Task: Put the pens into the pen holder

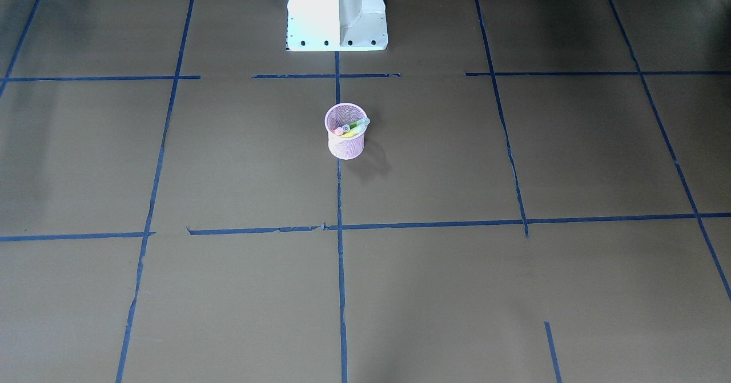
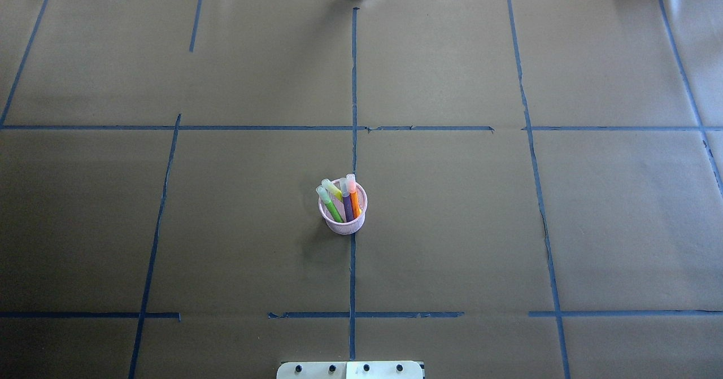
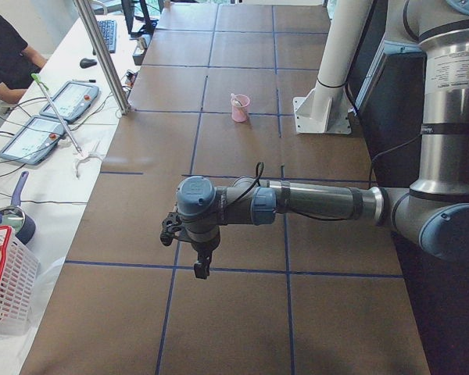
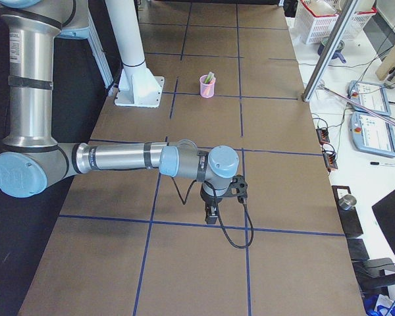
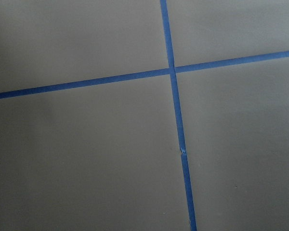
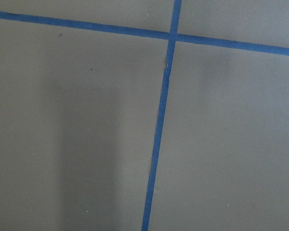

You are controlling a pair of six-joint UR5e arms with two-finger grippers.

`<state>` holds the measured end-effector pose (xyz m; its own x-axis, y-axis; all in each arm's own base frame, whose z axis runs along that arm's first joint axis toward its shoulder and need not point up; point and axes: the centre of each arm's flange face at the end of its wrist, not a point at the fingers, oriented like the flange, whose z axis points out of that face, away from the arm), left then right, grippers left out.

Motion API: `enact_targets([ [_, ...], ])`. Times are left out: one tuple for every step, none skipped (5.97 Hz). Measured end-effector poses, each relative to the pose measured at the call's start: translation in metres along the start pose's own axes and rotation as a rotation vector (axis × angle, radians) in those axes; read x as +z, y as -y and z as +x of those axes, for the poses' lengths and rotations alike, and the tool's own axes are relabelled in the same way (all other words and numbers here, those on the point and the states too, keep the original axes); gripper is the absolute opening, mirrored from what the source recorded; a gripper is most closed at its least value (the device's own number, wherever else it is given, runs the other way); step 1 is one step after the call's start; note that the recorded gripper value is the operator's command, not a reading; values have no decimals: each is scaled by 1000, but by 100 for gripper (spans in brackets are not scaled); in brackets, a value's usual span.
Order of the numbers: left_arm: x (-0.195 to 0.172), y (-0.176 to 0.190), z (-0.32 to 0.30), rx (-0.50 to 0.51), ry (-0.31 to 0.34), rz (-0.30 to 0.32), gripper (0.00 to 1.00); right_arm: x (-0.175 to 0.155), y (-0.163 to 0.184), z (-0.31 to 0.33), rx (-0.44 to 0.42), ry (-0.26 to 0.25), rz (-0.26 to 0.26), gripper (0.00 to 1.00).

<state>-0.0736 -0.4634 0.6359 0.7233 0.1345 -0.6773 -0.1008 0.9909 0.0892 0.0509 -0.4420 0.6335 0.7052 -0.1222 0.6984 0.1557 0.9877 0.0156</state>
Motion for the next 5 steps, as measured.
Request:
enact_targets([
  [-1, 0, 2, 5, -2, 3, 100, 0, 0, 0, 1, 0, 0, 100],
  [-3, 0, 5, 12, -1, 6, 100, 0, 0, 0, 2, -1, 0, 100],
  [-1, -3, 5, 13, 0, 2, 100, 0, -1, 0, 3, 0, -1, 100],
  [3, -11, 4, 7, -3, -5, 100, 0, -1, 0, 3, 1, 0, 100],
  [6, -17, 3, -1, -5, -14, 100, 1, -1, 1, 4, 1, -1, 100],
])
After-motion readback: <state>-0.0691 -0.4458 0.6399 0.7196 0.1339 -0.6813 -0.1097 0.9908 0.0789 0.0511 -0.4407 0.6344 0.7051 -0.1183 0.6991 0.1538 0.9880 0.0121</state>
